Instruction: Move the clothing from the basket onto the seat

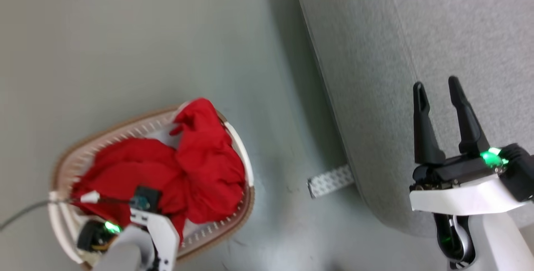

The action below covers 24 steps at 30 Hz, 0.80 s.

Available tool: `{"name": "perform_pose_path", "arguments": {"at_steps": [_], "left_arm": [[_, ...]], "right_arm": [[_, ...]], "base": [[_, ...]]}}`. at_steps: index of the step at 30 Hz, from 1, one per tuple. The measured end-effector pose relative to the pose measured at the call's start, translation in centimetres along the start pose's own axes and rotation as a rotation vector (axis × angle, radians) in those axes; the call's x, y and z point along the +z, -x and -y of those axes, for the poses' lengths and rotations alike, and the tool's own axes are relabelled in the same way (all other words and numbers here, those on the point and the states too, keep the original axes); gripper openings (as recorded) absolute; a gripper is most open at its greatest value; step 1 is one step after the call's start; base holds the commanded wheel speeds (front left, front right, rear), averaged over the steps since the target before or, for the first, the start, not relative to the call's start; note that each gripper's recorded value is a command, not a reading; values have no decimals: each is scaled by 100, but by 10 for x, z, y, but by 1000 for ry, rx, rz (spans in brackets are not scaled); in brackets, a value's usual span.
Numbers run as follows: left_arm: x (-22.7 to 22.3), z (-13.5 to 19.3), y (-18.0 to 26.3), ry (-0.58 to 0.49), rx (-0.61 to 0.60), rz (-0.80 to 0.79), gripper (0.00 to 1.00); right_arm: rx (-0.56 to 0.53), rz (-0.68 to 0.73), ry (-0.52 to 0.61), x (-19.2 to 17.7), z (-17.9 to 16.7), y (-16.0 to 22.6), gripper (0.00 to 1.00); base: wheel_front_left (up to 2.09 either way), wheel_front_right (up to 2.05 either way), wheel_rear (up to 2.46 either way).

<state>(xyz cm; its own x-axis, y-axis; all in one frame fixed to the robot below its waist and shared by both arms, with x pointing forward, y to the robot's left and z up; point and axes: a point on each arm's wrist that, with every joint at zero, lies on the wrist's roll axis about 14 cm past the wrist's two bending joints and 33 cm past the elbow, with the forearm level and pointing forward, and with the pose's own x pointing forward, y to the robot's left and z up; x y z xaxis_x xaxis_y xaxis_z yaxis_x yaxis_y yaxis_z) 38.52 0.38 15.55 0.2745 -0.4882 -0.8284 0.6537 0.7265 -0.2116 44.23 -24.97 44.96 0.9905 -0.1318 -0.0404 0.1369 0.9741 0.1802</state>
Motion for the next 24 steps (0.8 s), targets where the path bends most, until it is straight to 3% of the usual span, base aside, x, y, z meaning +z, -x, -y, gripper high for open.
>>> {"name": "perform_pose_path", "arguments": {"at_steps": [16,24], "left_arm": [[57,8,104,88,146,321,0],[107,8,164,127,198,582,0]], "right_arm": [[136,127,-60,51,-51,29,100],[236,168,-99,67,-86,41,100]], "base": [[0,0,0],[0,0,0]]}}
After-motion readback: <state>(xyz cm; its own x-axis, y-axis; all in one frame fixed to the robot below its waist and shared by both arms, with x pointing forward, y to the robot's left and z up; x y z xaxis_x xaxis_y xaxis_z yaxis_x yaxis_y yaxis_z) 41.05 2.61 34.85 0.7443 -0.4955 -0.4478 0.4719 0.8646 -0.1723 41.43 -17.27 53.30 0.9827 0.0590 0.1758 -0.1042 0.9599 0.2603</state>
